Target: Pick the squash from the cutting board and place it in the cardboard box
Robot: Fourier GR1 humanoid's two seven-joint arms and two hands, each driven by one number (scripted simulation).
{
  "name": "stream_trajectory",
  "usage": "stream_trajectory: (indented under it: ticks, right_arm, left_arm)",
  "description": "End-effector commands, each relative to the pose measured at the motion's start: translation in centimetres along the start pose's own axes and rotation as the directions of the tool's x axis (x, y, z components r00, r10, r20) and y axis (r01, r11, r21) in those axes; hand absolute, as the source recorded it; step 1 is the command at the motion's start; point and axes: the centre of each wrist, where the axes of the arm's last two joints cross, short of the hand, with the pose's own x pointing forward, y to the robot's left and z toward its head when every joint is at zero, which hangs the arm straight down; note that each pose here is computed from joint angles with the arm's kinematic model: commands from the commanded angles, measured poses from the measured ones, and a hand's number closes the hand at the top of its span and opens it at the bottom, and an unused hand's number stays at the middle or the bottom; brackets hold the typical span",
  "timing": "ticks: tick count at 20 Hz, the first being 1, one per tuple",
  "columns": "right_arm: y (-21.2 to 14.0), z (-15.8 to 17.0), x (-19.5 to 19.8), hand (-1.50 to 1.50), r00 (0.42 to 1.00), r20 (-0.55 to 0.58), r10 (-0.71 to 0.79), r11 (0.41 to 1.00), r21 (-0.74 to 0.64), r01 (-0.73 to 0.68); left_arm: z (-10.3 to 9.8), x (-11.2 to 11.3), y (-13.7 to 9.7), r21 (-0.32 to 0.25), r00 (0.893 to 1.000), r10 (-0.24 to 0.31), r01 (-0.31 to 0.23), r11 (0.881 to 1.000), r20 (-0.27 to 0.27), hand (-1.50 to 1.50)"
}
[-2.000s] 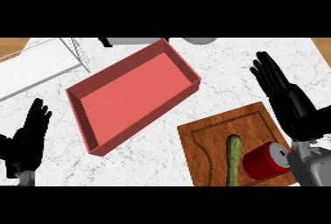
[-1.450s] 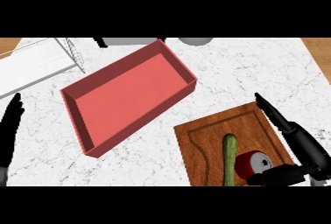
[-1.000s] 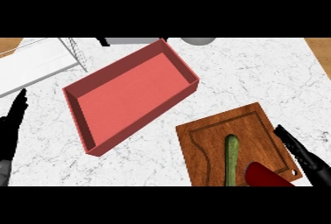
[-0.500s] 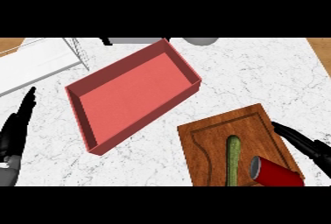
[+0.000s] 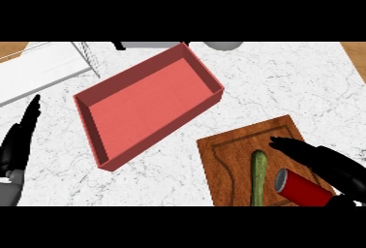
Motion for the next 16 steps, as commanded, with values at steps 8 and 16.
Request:
stream_trajectory:
  ticks: [8, 16]
  right_arm:
    - [1.8, -1.6, 2.3, -1.5, 0.996, -0.065, 0.06, 0.996, 0.075, -0.055]
    - [1.8, -4.4, 2.2, -1.5, 0.997, -0.058, 0.047, 0.995, 0.087, -0.042]
  left_arm:
    - [-0.5, 0.0, 0.3, 0.02, 1.0, -0.002, 0.002, 1.0, 0.001, 0.0]
    - [0.9, 2.2, 1.6, -0.005, 1.0, -0.004, 0.004, 1.0, 0.017, 0.0]
